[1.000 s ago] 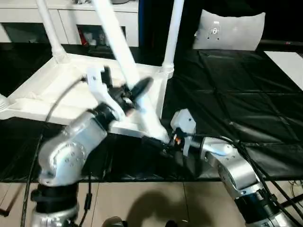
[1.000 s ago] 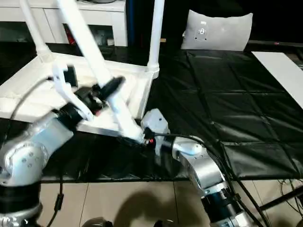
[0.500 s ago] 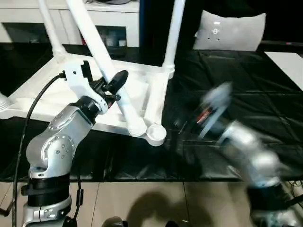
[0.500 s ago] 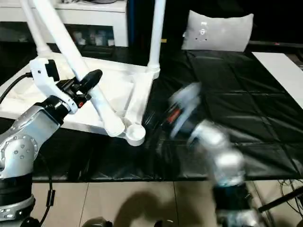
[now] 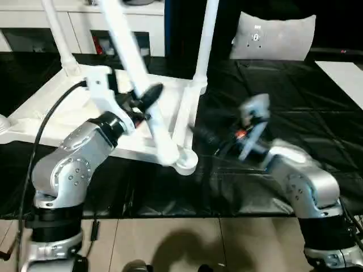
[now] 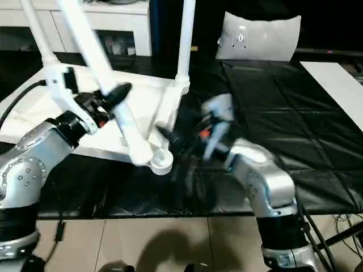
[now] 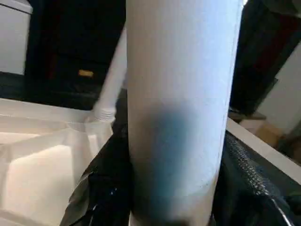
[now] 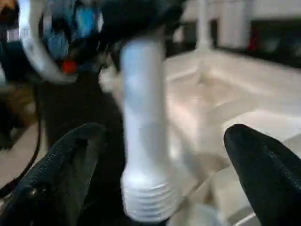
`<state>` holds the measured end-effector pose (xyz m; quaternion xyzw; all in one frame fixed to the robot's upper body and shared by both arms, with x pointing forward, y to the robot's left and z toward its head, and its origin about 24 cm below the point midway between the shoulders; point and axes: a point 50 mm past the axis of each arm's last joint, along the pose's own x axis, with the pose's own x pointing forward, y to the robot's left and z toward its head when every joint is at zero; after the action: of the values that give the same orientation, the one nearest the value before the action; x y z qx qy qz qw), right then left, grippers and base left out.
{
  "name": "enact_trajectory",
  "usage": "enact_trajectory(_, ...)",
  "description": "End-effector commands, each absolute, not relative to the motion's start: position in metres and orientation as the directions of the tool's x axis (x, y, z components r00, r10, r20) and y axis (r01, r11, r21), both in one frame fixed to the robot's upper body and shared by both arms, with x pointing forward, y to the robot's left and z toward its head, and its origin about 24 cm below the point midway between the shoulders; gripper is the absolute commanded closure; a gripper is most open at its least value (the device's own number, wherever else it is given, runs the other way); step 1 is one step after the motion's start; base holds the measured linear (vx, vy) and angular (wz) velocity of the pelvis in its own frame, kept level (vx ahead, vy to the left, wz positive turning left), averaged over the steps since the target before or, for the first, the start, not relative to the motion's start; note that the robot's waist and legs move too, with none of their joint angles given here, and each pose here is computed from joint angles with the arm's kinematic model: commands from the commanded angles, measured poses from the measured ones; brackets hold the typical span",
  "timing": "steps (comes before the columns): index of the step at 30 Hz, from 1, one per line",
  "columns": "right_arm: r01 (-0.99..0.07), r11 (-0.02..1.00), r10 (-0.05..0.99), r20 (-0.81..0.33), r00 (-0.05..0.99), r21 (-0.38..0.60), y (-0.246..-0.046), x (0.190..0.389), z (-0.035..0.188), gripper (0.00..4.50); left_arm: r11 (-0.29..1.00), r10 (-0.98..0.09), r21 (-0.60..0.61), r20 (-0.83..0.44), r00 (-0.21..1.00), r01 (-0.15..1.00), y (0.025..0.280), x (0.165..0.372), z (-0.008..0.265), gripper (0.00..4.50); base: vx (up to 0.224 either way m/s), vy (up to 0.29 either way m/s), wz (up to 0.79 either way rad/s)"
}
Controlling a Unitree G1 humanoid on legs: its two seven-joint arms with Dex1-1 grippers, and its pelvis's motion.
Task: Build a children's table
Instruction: Pick table leg
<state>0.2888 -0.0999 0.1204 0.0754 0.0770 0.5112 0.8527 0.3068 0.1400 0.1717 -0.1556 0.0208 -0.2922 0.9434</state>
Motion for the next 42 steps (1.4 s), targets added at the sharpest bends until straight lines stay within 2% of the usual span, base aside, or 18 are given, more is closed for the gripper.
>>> enact_trajectory(1,-0.877,0.441,0.898,-0.075,0.435,0.191,-0.096,0.287,0.126,0.00,0.760,-0.592,-0.279,0.076,0.802,0.587,0.135,0.305,0.184,2.68,0.000,0.000,0.00)
enact_trajectory(5,-0.883,0.426,0.905,-0.100,0.414,0.197,-0.083,0.288,0.126,0.00,0.732,-0.640,-0.246,0.071,0.765,0.636,0.125,0.301,0.187,2.68,0.000,0.000,0.00)
enact_trajectory(7,-0.888,0.416,0.909,-0.123,0.399,0.198,-0.071,0.286,0.124,0.28,0.720,-0.657,-0.235,0.075,0.750,0.653,0.118,0.300,0.188,2.68,0.000,0.000,0.00)
enact_trajectory(9,-0.862,0.467,0.884,-0.143,0.446,0.198,-0.059,0.291,0.122,0.35,0.725,-0.659,-0.214,0.062,0.750,0.655,0.112,0.299,0.187,2.68,0.000,0.000,0.00)
enact_trajectory(10,-0.854,0.480,0.876,-0.150,0.458,0.200,-0.058,0.292,0.121,0.41,0.726,-0.660,-0.210,0.058,0.749,0.655,0.111,0.299,0.187,2.68,0.000,0.000,0.00)
enact_trajectory(11,-0.846,0.494,0.869,-0.157,0.469,0.200,-0.056,0.294,0.121,0.66,0.728,-0.661,-0.201,0.050,0.749,0.656,0.110,0.299,0.186,2.68,0.000,0.000,0.00)
enact_trajectory(14,-0.826,0.519,0.854,-0.173,0.491,0.220,-0.051,0.296,0.118,0.74,0.737,-0.658,-0.174,0.038,0.752,0.653,0.109,0.298,0.185,2.68,0.000,0.000,0.00)
enact_trajectory(19,-0.787,0.573,0.819,-0.196,0.539,0.230,-0.047,0.300,0.115,1.28,0.741,-0.663,-0.125,0.026,0.748,0.660,0.109,0.298,0.186,2.68,0.000,0.000,0.00)
enact_trajectory(25,-0.772,0.575,0.818,-0.231,0.527,0.271,-0.049,0.300,0.111,1.77,0.742,-0.663,-0.108,0.028,0.748,0.662,0.109,0.298,0.187,2.68,0.000,0.000,0.00)
enact_trajectory(30,-0.779,0.567,0.822,-0.249,0.512,0.269,-0.051,0.299,0.109,1.77,0.735,-0.670,-0.111,0.032,0.742,0.669,0.108,0.298,0.188,2.68,0.000,0.000,0.00)
enact_trajectory(33,-0.777,0.552,0.834,-0.227,0.504,0.303,-0.050,0.299,0.110,1.77,0.724,-0.682,-0.114,0.035,0.731,0.681,0.106,0.297,0.189,2.68,0.000,0.000,0.00)
enact_trajectory(34,-0.776,0.550,0.835,-0.222,0.504,0.308,-0.051,0.300,0.110,1.51,0.718,-0.689,-0.109,0.032,0.724,0.688,0.105,0.296,0.189,2.68,0.000,0.000,0.00)
enact_trajectory(37,-0.779,0.549,0.836,-0.229,0.499,0.304,-0.051,0.301,0.111,1.23,0.706,-0.703,-0.100,0.022,0.711,0.701,0.104,0.294,0.188,2.68,0.000,0.000,0.00)
enact_trajectory(41,-0.776,0.554,0.832,-0.236,0.503,0.300,-0.051,0.302,0.110,1.03,0.691,-0.718,-0.097,0.019,0.696,0.716,0.102,0.292,0.188,2.68,0.000,0.000,0.00)
enact_trajectory(42,-0.775,0.555,0.832,-0.233,0.504,0.303,-0.050,0.303,0.111,1.22,0.688,-0.721,-0.094,0.019,0.693,0.719,0.102,0.292,0.188,2.68,0.000,0.000,0.00)
